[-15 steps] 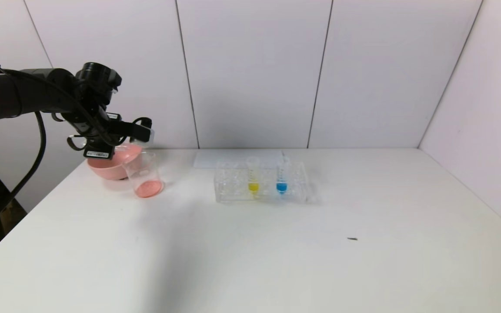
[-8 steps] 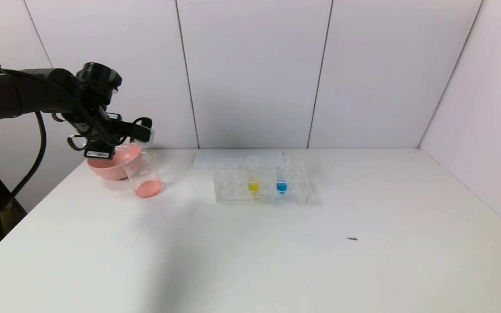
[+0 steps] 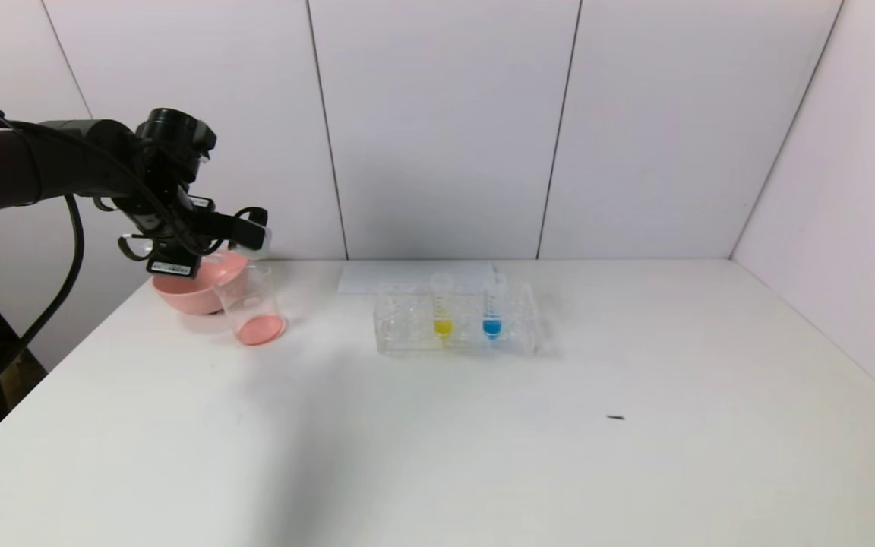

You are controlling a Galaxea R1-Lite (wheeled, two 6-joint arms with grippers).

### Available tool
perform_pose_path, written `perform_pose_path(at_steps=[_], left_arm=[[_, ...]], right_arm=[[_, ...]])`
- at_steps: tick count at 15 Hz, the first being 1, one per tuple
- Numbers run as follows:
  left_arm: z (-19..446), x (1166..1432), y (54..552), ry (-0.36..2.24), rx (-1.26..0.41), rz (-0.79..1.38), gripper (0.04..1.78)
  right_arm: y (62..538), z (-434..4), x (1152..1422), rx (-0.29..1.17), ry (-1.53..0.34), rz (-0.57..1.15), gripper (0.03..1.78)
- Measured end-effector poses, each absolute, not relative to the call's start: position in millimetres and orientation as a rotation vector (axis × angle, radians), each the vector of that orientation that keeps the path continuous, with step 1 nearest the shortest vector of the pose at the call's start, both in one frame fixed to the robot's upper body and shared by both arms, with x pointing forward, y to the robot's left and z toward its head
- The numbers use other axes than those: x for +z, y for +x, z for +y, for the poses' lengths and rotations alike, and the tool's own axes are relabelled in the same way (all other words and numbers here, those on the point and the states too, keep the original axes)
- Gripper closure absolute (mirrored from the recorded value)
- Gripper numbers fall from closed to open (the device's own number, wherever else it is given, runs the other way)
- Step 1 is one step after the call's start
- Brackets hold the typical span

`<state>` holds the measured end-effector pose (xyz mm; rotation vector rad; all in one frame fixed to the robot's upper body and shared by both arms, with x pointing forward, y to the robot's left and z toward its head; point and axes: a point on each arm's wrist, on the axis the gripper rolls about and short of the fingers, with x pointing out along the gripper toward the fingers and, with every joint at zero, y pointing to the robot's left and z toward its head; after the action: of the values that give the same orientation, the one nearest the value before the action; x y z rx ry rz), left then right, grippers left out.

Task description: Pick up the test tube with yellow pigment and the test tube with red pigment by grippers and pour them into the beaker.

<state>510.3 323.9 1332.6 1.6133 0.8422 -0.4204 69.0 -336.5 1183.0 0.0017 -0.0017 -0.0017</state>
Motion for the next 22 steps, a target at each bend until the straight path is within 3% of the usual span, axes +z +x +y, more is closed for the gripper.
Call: perform_pose_path(at_steps=[22], left_arm=[[316.6,1332.2,511.9,1.766,-0.384,0.904,1.37]], right_arm=[[69.0,-336.5,1183.0,-0.002,0.002,-0.002,0.11]])
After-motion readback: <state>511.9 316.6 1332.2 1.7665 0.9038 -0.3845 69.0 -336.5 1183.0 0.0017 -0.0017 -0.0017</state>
